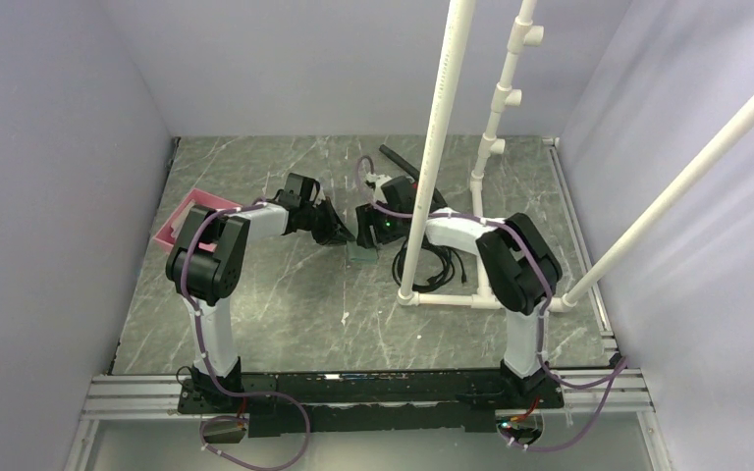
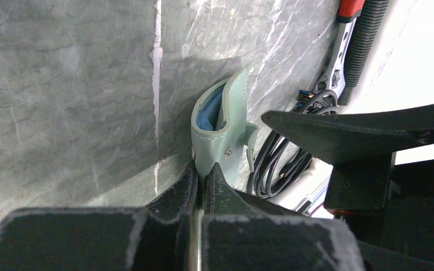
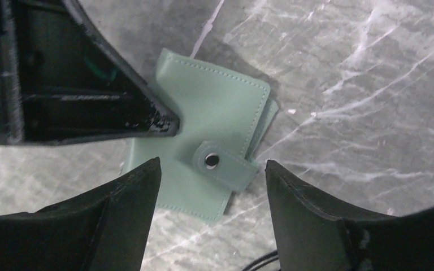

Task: Put the credit cards into the card holder
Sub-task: Open the card holder at the center of the board.

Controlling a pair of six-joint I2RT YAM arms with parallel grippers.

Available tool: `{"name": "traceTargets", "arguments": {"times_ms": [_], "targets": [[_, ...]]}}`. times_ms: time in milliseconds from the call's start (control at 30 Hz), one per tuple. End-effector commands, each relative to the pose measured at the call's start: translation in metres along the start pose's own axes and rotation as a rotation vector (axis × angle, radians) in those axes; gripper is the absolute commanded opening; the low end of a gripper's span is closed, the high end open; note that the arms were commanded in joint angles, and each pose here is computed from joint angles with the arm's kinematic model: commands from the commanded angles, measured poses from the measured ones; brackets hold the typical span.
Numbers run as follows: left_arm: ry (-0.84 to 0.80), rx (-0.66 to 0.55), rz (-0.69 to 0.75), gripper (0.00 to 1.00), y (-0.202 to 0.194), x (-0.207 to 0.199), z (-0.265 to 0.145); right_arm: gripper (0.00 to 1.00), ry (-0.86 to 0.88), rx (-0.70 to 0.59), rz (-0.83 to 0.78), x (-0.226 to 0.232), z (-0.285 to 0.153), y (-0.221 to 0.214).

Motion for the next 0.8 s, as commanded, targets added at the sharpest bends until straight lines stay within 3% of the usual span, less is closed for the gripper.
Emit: {"name": "traceTargets", "arguments": {"times_ms": [0, 100, 200, 367, 433, 567, 667, 767], "targets": [[-0.016, -0.007, 0.033, 0.00, 0.007, -0.008, -0.004, 0.66, -0.213, -0.096, -0.093, -0.014, 0.007, 0.023], [-0.011, -0.003, 0.030, 0.00, 0.006, -0.007, -0.004, 0.55, -0.365, -0.165, -0.048, -0.031, -0.002, 0.031], [-0.001, 0.001, 0.026, 0.00, 0.005, -0.005, -0.005, 0.35, -0.399, -0.206, -0.018, -0.038, -0.012, 0.030], [0.016, 0.016, 0.010, 0.00, 0.003, 0.001, -0.002, 0.00, -0.176, -0.200, 0.103, -0.029, -0.018, 0.028], [0.045, 0.021, 0.017, 0.00, 0.002, 0.006, -0.003, 0.00, -0.020, -0.169, 0.183, -0.026, -0.018, 0.027], [0.300, 0.054, 0.112, 0.49, 0.010, 0.028, -0.017, 0.00, 0.317, -0.096, 0.371, -0.015, -0.030, 0.030], [0.312, 0.007, 0.160, 0.67, 0.017, 0.017, -0.032, 0.00, 0.458, -0.090, 0.387, 0.000, -0.045, 0.038], [0.217, -0.027, 0.130, 0.78, 0.009, 0.001, -0.039, 0.00, 0.503, -0.088, 0.381, 0.011, -0.054, 0.045]]}}
Point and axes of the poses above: each gripper's point midway between its finger pads, its own z axis out along the fingers, its own x axis along the line the jaws close on, y = z × x, the point moved 3 cm from there along -z, back along the fingers, and after that the axes turned 11 degrees about z, right-handed, at the moved point
